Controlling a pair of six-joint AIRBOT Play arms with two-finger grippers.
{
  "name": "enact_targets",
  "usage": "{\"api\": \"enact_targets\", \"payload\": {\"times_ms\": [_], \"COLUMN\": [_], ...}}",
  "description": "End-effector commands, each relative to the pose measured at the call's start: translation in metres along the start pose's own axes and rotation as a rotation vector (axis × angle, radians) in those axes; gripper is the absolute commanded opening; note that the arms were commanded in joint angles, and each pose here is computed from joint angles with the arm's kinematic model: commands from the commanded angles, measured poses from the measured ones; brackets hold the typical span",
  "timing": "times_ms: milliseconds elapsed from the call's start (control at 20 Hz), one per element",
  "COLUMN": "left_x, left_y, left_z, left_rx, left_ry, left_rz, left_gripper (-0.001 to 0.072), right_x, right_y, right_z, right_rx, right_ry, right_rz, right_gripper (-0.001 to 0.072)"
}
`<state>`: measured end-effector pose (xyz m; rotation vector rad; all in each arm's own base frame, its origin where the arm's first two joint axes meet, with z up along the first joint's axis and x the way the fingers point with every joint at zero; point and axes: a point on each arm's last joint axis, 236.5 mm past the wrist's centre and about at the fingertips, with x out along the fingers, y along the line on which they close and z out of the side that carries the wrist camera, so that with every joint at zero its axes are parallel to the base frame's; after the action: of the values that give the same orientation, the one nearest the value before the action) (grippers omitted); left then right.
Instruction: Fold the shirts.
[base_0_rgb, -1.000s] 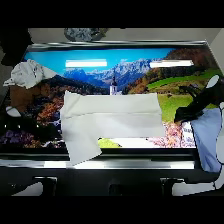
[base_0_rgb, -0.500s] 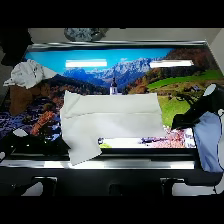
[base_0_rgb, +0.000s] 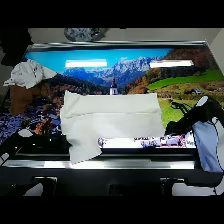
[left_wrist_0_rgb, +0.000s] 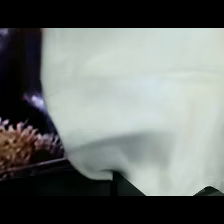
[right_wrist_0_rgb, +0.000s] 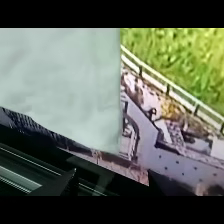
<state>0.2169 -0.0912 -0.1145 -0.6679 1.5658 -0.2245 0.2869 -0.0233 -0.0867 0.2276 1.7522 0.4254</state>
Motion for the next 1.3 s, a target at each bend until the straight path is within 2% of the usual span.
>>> {"api": "enact_targets", "payload": {"times_ms": [0,200,350,550,700,1050,1250], "left_x": [0.001,0.001,-0.001,-0.032,-0.081,-0.126,-0.129], "left_y": [0.002,0.002,0.000,-0.027,-0.066,-0.105,-0.100], "left_z": [0.006,0.008,0.011,0.041,0.074,0.186,0.243], "left_rx": [0.009,0.012,0.042,0.172,0.289,0.298,0.246], "left_ry": [-0.027,-0.032,-0.041,-0.112,-0.233,-0.383,-0.411], "left_rz": [0.020,0.019,0.019,-0.001,-0.021,-0.037,-0.042], "left_gripper": [0.0034,0.0035,0.0034,0.0033,0.0031,0.0031,0.0030], "right_x": [0.017,0.027,0.031,0.009,-0.043,-0.113,-0.114], "right_y": [0.007,0.005,0.014,0.019,0.028,0.050,0.037], "right_z": [0.016,0.025,0.023,0.030,0.065,0.183,0.240], "right_rx": [0.030,0.079,0.089,-0.060,-0.098,-0.133,-0.039], "right_ry": [-0.085,-0.138,-0.124,-0.162,-0.327,-0.623,-0.722], "right_rz": [0.043,0.051,0.096,0.080,0.039,-0.015,-0.020], "right_gripper": [0.0546,0.0514,0.0043,0.0037,0.0037,0.0037,0.0037]}}
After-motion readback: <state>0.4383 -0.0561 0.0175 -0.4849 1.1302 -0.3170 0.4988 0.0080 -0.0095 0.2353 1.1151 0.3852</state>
